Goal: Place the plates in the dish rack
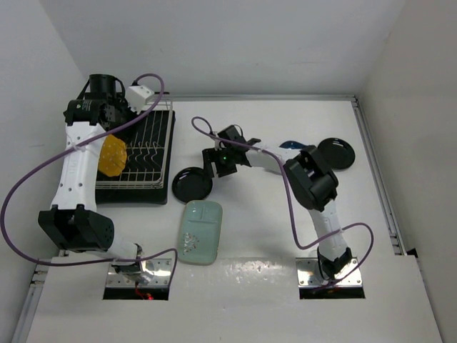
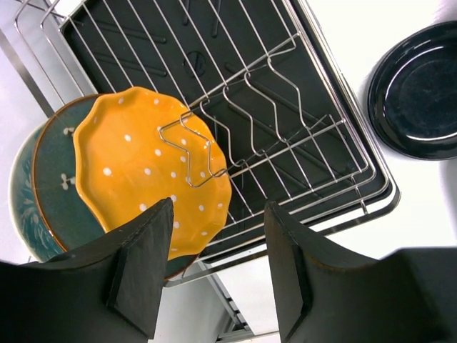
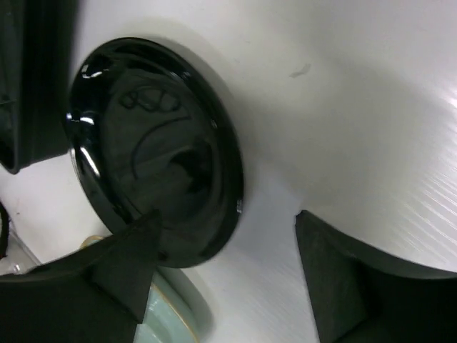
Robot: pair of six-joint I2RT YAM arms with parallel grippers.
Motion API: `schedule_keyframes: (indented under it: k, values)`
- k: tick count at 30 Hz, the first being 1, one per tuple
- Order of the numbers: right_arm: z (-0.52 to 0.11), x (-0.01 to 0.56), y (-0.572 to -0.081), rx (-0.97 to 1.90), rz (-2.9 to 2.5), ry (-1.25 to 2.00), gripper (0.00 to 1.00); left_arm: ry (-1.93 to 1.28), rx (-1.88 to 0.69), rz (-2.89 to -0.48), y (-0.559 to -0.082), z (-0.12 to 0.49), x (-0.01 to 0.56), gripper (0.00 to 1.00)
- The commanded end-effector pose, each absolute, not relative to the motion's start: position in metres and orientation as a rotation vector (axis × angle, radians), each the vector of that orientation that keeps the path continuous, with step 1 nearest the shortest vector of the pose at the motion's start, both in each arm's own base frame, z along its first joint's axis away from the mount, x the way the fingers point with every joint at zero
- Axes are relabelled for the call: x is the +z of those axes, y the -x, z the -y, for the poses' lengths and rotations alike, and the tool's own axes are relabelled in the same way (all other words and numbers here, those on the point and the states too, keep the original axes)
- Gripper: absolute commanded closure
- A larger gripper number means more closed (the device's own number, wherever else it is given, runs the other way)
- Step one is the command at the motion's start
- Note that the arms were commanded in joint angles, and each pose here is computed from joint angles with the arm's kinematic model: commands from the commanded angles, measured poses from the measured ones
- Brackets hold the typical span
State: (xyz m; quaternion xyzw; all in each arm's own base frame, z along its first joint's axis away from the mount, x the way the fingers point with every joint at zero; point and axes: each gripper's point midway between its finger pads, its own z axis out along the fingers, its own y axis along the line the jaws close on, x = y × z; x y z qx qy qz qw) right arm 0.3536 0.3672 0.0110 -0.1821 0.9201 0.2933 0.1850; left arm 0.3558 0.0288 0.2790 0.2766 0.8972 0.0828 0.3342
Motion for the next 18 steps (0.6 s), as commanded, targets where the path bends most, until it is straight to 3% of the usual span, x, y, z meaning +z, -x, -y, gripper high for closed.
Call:
schedule_keyframes:
  k: [1, 4, 5, 7, 8, 9, 17, 18]
  values:
    - [-0.382, 0.000, -0.351, 0.878, -2.624, 0.451, 0.31, -0.693, 0.226, -2.279, -0.353, -0.027, 0.296, 0.42]
    - [-0.381, -0.014, -0.341, 0.901, -2.673, 0.431, 0.46, -0.693, 0.226, -2.279, -0.353, -0.027, 0.296, 0.42]
    - [-0.381, -0.019, -0.338, 0.907, -2.680, 0.429, 0.60, -0.693, 0.226, -2.279, -0.353, -0.027, 0.296, 0.42]
    - [-0.379, -0.025, -0.332, 0.914, -2.701, 0.412, 0.76, -0.697, 0.206, -2.275, -0.353, -0.022, 0.296, 0.42]
    - [-0.379, -0.020, -0.336, 0.923, -2.679, 0.401, 0.91, -0.706, 0.180, -2.267, -0.353, -0.018, 0.296, 0.41]
    - [-0.374, -0.023, -0.334, 0.920, -2.691, 0.386, 0.98, -0.712, 0.163, -2.272, -0.355, -0.016, 0.293, 0.40]
    - [-0.343, 0.080, -0.374, 1.084, -2.335, 0.200, 1.00, -0.824, -0.151, -2.190, -0.350, 0.031, 0.285, 0.29]
    - [-0.342, 0.129, -0.385, 1.110, -2.177, 0.221, 1.00, -0.848, -0.240, -2.163, -0.350, 0.044, 0.285, 0.27]
